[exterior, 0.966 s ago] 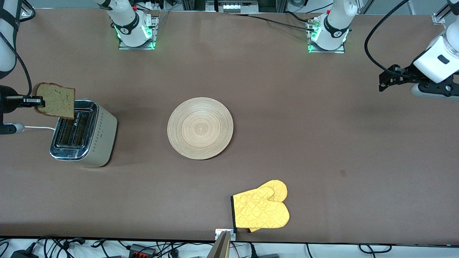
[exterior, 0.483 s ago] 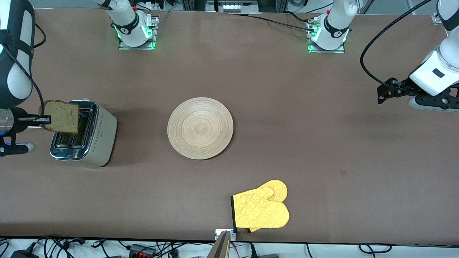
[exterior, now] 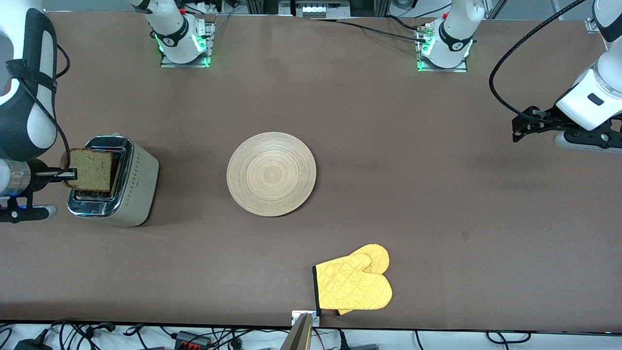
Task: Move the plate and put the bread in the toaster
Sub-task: 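Lower the bread into the toaster slot with the right gripper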
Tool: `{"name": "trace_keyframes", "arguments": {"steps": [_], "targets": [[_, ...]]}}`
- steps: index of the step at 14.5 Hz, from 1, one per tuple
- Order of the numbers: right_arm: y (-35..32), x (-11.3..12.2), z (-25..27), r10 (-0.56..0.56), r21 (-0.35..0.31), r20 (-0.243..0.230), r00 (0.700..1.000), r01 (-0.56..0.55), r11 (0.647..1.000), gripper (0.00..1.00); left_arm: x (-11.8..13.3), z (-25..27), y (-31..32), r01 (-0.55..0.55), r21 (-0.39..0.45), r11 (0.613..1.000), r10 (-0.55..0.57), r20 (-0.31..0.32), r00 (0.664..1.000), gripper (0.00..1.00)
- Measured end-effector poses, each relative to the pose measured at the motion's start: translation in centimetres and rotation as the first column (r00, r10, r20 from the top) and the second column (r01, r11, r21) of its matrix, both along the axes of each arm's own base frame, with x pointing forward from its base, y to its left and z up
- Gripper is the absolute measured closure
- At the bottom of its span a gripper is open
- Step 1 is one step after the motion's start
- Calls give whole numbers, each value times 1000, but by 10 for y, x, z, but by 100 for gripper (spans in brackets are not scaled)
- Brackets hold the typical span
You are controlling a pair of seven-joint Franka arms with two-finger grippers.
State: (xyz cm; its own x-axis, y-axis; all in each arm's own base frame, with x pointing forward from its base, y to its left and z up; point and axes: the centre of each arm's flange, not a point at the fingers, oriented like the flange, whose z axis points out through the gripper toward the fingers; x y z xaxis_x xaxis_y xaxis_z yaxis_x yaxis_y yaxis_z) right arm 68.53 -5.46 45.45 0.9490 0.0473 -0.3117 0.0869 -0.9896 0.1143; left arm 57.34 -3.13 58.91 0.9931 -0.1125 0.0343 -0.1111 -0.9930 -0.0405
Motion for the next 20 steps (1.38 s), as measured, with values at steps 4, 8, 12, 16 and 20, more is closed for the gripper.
{"name": "trace_keyframes", "arguments": {"steps": [4,8,12,16,20], "targets": [[1,4,-15,3,-1,-10,1000,-3,1000,92,0,1,0,0,-3,1000,0,2,1000,0],[2,12,-28,11,-4,7,1000,-11,1000,92,0,1,1,-8,-19,1000,8,1,1000,0],[3,14,-32,14,-3,13,1000,-14,1000,85,2,5,3,-10,-21,1000,10,22,1000,0],[6,15,-31,12,19,25,1000,-12,1000,48,4,13,2,-8,-23,1000,10,47,999,0],[8,10,11,9,21,58,998,-11,1000,8,4,14,0,-4,-23,1000,5,49,999,0]]}}
